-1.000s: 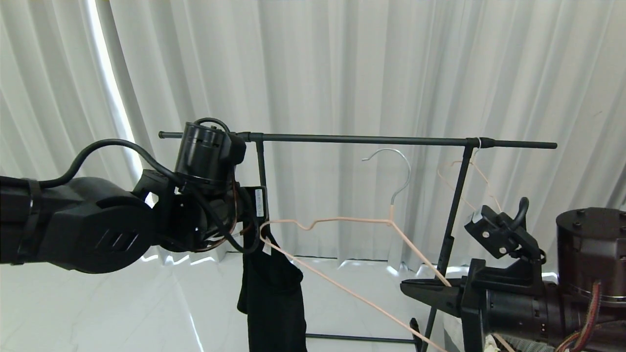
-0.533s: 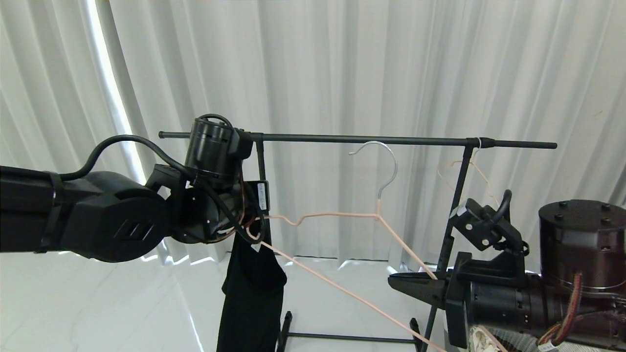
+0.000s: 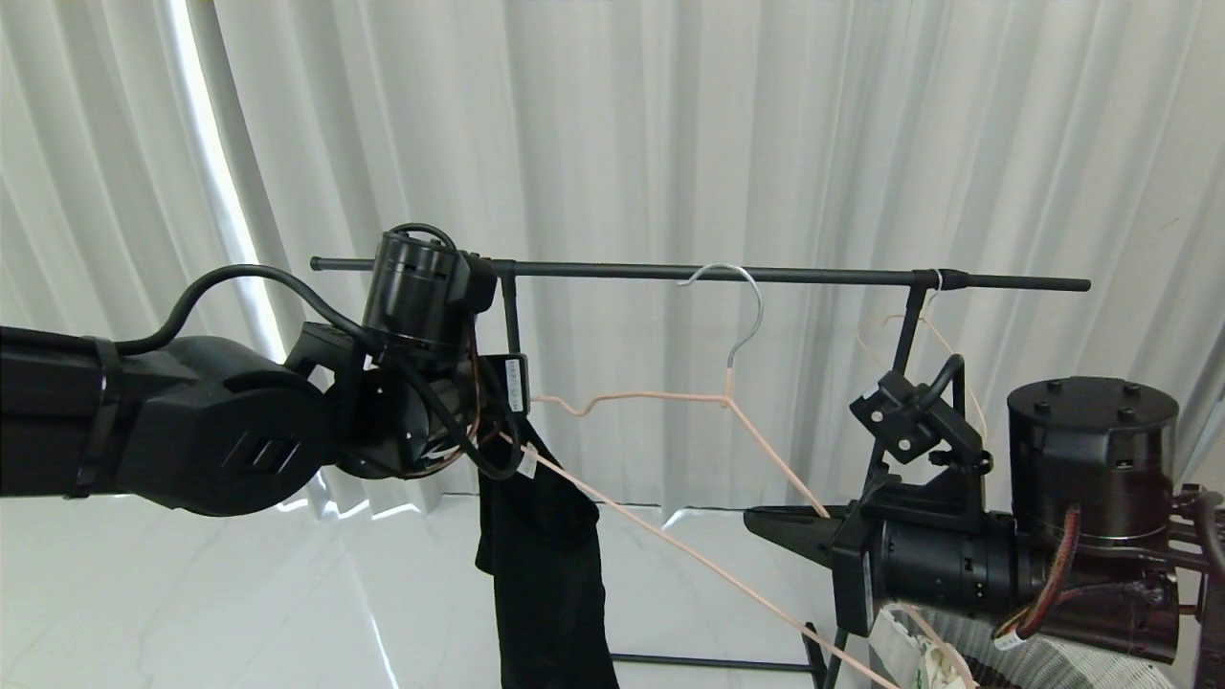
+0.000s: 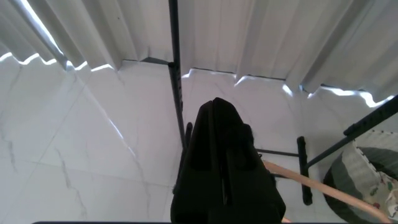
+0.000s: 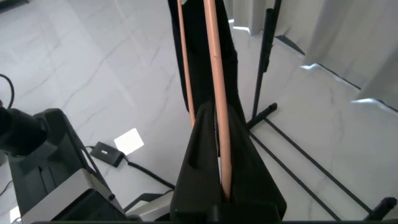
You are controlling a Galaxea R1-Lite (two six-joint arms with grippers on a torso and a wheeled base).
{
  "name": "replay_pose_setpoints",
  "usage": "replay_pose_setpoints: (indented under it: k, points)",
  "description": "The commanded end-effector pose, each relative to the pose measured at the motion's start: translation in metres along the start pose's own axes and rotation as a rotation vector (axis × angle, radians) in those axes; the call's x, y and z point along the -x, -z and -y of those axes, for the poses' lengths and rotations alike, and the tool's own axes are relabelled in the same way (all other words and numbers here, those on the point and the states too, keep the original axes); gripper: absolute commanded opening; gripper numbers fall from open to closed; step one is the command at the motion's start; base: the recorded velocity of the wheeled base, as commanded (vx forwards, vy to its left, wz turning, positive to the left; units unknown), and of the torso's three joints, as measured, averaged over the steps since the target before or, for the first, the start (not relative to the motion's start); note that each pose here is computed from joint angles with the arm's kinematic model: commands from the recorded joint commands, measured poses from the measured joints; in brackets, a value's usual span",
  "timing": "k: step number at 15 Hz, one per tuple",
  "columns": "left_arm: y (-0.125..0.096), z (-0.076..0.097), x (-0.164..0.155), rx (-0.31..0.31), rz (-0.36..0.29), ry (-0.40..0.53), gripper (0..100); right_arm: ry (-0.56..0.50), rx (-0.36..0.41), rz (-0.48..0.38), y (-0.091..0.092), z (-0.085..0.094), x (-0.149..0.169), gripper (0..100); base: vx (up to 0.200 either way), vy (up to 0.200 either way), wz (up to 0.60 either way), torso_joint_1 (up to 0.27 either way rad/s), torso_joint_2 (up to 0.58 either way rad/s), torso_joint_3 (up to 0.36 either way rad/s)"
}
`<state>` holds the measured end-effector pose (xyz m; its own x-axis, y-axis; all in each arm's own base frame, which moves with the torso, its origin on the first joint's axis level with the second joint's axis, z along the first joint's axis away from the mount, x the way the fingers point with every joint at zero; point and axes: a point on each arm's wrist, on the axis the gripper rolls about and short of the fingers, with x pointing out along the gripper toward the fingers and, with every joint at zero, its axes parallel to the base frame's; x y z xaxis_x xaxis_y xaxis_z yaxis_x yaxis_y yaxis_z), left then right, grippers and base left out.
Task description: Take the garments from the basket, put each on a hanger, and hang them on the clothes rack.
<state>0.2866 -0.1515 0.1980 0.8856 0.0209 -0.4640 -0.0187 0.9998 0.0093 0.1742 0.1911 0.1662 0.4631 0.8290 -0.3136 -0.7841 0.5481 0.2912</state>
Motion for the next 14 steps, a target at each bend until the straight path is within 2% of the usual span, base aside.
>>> replay_pose_setpoints:
  k: [1,4,9,14]
  points:
    - [-0.001,0.000,0.001,0.002,0.004,0.001,0,-0.003,0.000,0.002,0.000,0.000,-0.002,0,0.000,0.000,0.00,0.000,0.00,0.000]
    - [0.001,0.007,0.005,-0.009,0.004,0.022,0,-0.006,0.002,0.004,-0.001,0.000,-0.006,0,0.000,0.000,0.00,0.000,0.00,0.000]
    - [-0.001,0.012,0.012,0.016,0.017,0.045,0,0.036,0.003,0.003,-0.005,0.002,-0.029,0,0.000,0.000,0.00,0.000,0.00,0.000]
    - [0.002,0.031,0.032,0.035,0.032,0.125,0,0.016,0.012,0.012,-0.011,-0.002,-0.046,0,0.000,0.000,0.00,0.000,0.00,0.000]
